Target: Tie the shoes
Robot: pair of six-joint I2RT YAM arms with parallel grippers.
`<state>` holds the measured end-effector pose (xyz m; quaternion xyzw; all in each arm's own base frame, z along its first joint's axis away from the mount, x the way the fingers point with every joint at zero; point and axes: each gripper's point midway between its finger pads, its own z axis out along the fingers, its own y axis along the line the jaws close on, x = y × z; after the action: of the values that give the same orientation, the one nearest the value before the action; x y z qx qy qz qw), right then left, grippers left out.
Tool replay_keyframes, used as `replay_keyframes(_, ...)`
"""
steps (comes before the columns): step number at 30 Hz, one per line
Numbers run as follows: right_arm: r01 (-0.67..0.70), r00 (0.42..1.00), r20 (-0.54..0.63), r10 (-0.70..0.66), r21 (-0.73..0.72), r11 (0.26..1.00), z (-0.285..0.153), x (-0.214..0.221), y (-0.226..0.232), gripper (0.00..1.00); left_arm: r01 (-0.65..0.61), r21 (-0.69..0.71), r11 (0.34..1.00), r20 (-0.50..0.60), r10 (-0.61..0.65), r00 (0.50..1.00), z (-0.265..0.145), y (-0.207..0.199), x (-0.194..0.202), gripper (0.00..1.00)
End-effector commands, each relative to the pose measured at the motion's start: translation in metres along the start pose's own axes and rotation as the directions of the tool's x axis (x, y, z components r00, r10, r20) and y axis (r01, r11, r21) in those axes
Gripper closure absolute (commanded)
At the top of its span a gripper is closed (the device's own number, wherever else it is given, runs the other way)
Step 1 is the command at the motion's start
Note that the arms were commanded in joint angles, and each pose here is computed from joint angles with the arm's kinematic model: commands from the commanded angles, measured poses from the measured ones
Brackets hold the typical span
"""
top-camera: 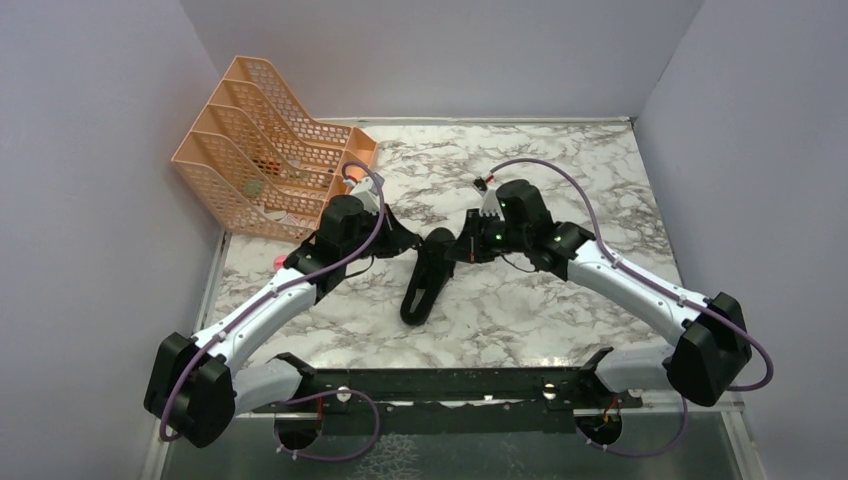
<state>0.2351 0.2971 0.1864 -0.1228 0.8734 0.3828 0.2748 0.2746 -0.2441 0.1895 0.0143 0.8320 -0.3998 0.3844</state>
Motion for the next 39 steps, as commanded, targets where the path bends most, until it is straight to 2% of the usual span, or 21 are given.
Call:
replay_keyframes(1,0.09,0.995,0.044,-0.085,-0.099,0.991,0.01,-0.011,0.006,0.99,-0.01,0.036,0.999,0.019,0.01,1.0,-0.001,-0.01,-0.009,1.0)
replay_keyframes(5,0.063,0.991,0.131,-0.04,-0.174,0.983,0.02,-0.033,0.008,0.99,0.009,0.031,0.999,0.002,-0.009,1.0,-0.004,-0.009,-0.004,1.0)
replay_keyframes(8,0.007,0.988,0.151,0.023,-0.197,0.98,0.027,-0.038,0.001,0.99,0.018,0.026,0.999,-0.001,-0.018,1.0,-0.006,-0.009,-0.003,1.0)
replay_keyframes(18,-0.166,0.979,0.056,0.195,-0.331,0.929,0.034,-0.04,-0.004,0.99,0.013,0.06,0.998,-0.006,-0.012,1.0,-0.008,-0.015,-0.002,1.0)
replay_keyframes(22,-0.233,0.972,-0.058,0.227,-0.342,0.911,0.046,-0.03,-0.006,0.99,0.029,0.095,0.995,-0.022,-0.027,0.999,-0.006,-0.021,0.0,1.0)
replay_keyframes(32,-0.313,0.949,-0.091,0.303,-0.403,0.86,0.052,-0.029,-0.002,0.99,0.021,0.121,0.992,0.003,-0.021,1.0,-0.008,-0.026,-0.004,1.0)
replay_keyframes(39,-0.334,0.942,-0.096,0.323,-0.385,0.86,0.059,-0.036,-0.01,0.99,0.026,0.122,0.992,-0.002,-0.026,1.0,-0.006,-0.026,-0.004,1.0)
